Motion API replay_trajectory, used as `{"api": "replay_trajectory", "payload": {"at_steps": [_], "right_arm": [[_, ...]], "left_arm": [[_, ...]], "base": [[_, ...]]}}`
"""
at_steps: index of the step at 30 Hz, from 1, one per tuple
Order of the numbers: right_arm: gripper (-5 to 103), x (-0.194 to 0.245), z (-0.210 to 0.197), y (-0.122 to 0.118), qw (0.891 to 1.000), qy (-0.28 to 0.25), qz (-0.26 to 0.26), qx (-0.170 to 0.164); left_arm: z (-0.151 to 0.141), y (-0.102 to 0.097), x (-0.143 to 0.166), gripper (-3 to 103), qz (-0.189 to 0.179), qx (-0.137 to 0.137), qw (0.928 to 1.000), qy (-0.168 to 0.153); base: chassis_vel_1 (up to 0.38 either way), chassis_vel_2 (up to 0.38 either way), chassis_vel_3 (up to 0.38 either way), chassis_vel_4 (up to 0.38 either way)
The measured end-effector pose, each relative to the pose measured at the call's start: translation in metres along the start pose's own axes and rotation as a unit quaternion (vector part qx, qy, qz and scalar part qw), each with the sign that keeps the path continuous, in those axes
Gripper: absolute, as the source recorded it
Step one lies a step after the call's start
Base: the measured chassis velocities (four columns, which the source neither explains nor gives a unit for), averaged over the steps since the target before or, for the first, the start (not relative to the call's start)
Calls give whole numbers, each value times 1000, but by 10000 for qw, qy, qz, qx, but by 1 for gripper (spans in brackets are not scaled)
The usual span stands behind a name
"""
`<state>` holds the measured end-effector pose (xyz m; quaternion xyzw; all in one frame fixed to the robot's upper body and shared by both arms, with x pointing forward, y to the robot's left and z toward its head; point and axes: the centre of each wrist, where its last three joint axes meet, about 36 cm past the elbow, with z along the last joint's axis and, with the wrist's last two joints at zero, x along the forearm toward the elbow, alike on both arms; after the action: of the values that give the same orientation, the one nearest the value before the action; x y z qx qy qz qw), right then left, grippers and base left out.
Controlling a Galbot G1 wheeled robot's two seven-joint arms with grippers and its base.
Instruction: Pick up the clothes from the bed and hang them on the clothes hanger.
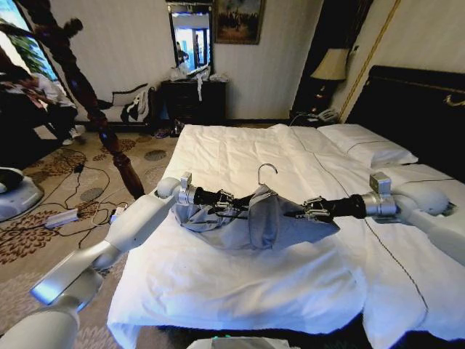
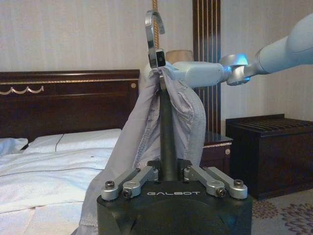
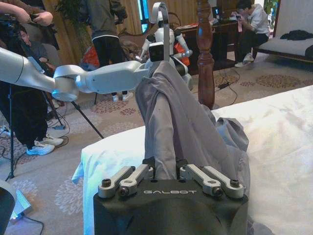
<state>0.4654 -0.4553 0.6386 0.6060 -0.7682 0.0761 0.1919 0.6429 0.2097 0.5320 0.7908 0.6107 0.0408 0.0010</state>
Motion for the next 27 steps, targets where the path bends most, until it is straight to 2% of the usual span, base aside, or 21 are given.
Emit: {"api": "replay_trajectory", "payload": {"at_steps": [27], "right_arm": [[16,-1,1,0,10000,-39,2,-35]], "left_arm": [[-9,-2,4,15,11,-133,9999,-32]], "base": [[0,0,0,0]]}}
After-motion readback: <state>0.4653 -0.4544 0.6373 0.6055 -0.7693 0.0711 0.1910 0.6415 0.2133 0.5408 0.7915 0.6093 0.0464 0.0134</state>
